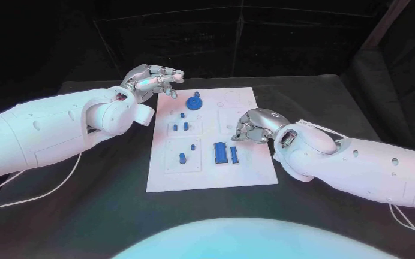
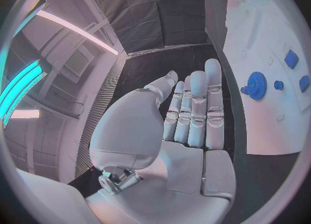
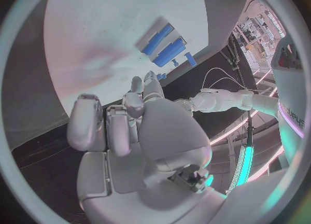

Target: Assemble the parts on the task board

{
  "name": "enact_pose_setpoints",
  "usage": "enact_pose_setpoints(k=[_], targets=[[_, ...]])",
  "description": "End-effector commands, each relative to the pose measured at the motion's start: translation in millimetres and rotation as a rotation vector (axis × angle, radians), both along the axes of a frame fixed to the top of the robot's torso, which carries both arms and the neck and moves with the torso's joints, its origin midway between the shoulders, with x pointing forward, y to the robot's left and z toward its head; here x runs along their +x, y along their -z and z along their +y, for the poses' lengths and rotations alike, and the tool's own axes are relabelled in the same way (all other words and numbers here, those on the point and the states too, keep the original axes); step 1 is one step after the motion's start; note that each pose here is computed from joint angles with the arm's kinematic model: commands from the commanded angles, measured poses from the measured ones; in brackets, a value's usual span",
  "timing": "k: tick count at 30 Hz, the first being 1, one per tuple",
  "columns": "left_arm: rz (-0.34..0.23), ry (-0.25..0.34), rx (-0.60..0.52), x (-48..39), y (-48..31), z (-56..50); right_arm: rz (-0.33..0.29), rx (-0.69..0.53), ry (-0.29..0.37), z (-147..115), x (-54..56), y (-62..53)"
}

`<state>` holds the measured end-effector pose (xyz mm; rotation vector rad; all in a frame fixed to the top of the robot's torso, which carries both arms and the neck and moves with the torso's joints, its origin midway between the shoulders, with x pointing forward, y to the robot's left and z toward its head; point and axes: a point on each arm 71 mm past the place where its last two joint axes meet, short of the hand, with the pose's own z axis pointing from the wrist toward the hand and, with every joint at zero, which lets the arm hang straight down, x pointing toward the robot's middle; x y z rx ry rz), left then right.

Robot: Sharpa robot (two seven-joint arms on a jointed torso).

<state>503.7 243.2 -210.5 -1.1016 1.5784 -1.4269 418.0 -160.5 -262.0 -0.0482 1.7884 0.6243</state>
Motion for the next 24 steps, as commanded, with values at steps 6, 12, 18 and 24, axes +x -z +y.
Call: enact_pose_setpoints(k=[6,12,18,24], targets=[[-0.010,0.007,-0.014,0.1,-1.7,-1.3,0.001,-0.079,-0.021,5,-4.9,6.6],[-0.007,0.009,-0.014,0.0,-1.4,-1.6,0.010,-0.112,-0.038,7,-7.1,10.2],[-0.007,0.008,-0.013,0.1,-1.3,-1.3,0.016,-0.130,-0.043,8,-7.0,12.5],[-0.006,0.010,-0.013,0.2,-1.2,-1.6,0.023,-0.142,-0.046,10,-7.3,15.5]])
